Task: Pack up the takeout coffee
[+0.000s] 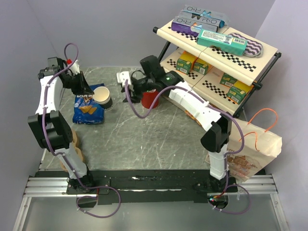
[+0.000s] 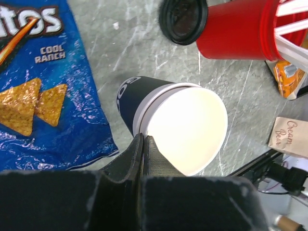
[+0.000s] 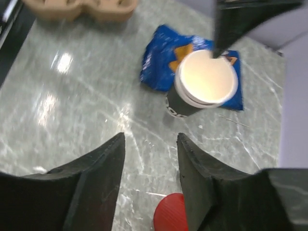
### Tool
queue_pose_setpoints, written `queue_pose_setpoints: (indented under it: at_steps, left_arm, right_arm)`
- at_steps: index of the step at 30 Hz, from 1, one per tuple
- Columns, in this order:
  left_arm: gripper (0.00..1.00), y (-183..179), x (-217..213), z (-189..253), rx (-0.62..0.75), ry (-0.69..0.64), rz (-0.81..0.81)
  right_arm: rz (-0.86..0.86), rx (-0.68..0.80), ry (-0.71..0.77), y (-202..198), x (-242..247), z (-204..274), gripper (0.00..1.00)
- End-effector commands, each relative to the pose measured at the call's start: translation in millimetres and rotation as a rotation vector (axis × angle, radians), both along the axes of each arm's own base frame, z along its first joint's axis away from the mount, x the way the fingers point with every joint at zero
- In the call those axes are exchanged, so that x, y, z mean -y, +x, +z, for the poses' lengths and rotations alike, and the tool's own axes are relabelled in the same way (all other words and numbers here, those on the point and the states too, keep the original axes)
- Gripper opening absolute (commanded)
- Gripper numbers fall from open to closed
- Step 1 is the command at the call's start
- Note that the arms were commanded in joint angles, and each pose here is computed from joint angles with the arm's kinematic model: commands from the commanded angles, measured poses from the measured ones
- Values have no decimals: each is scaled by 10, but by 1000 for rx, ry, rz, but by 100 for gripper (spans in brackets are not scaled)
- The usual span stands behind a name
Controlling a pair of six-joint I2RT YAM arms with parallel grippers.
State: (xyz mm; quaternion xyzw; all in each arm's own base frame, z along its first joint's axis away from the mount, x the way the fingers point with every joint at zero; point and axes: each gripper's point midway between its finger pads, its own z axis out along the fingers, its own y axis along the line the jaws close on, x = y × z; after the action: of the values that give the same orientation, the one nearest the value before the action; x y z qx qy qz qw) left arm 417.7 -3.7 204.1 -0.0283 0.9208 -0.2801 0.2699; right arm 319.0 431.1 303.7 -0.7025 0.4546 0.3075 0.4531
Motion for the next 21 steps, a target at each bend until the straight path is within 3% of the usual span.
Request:
queue_pose_setpoints:
  at_steps: [1,5,21]
  left_arm:
    - [1,-149,147,225,63,27,-48]
    - [1,-280,260,203,49,44,-82]
    - [1,-824,679,82,24,150,-227]
  right_arm:
    - [172,117,-114,-332,-46,-223,53]
    - [208,128,-171,-569,-88,-520,52]
    - [196,242,-138,-738,-297,-508,52]
